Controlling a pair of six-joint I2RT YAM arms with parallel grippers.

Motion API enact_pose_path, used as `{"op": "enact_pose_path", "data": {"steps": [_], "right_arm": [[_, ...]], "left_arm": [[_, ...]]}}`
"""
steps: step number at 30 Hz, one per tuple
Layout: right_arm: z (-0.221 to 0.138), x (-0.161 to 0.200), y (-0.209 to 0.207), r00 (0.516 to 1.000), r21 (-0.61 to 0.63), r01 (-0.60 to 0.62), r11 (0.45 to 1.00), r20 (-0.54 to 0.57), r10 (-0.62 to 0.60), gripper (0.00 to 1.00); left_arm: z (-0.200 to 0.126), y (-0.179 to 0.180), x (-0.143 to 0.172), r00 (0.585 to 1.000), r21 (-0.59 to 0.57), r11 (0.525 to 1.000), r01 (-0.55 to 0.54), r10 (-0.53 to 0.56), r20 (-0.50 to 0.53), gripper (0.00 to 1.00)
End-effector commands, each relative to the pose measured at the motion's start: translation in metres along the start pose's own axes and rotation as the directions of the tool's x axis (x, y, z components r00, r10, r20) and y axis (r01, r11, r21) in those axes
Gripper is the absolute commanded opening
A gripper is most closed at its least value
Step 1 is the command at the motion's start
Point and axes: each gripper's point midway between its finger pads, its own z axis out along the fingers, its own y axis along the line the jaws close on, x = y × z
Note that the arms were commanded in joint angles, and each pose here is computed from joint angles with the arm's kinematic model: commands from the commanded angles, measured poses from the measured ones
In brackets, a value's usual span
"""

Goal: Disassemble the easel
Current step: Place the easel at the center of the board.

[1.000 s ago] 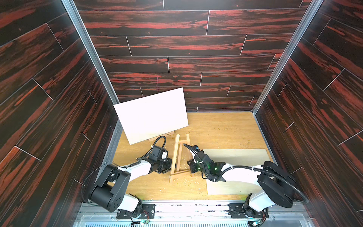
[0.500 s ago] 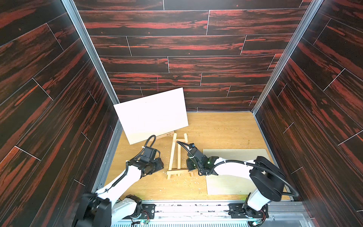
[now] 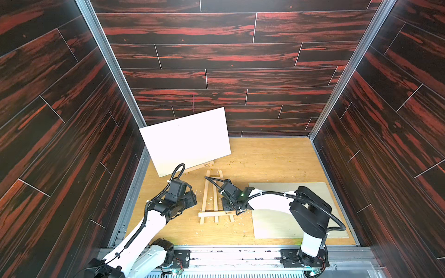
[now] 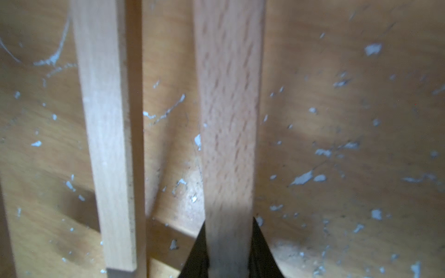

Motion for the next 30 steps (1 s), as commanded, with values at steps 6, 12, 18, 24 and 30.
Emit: {"op": "enact_pose_path", "data": {"steps": [6, 12, 18, 24, 30], "right_arm": [[0.011, 0.015, 0.008, 0.995, 0.03, -0.036, 0.999, -0.094, 0.039, 0.16], [0.013, 0.016, 0.009, 0.992, 0.041, -0.033, 0.999, -0.118, 0.038, 0.21], [0.012, 0.015, 0.009, 0.991, 0.049, -0.027, 0.998, -0.127, 0.033, 0.28], [0.004, 0.009, 0.011, 0.993, 0.038, -0.026, 0.999, -0.113, 0.03, 0.38], [-0.024, -0.008, 0.001, 0.996, 0.016, -0.072, 0.997, -0.056, 0.073, 0.5]], "left_arm": [[-0.005, 0.005, 0.004, 1.0, -0.007, 1.0, 0.01, -0.011, -0.004, 0.68], [-0.005, 0.004, 0.006, 1.0, 0.004, 1.0, 0.019, -0.019, -0.006, 0.68], [-0.005, 0.002, 0.005, 1.0, 0.012, 1.0, 0.019, -0.019, -0.007, 0.69], [-0.004, -0.003, 0.003, 1.0, 0.022, 1.0, 0.019, -0.018, -0.016, 0.69], [0.001, -0.018, 0.001, 0.999, 0.055, 0.998, 0.025, -0.023, -0.042, 0.69]]}}
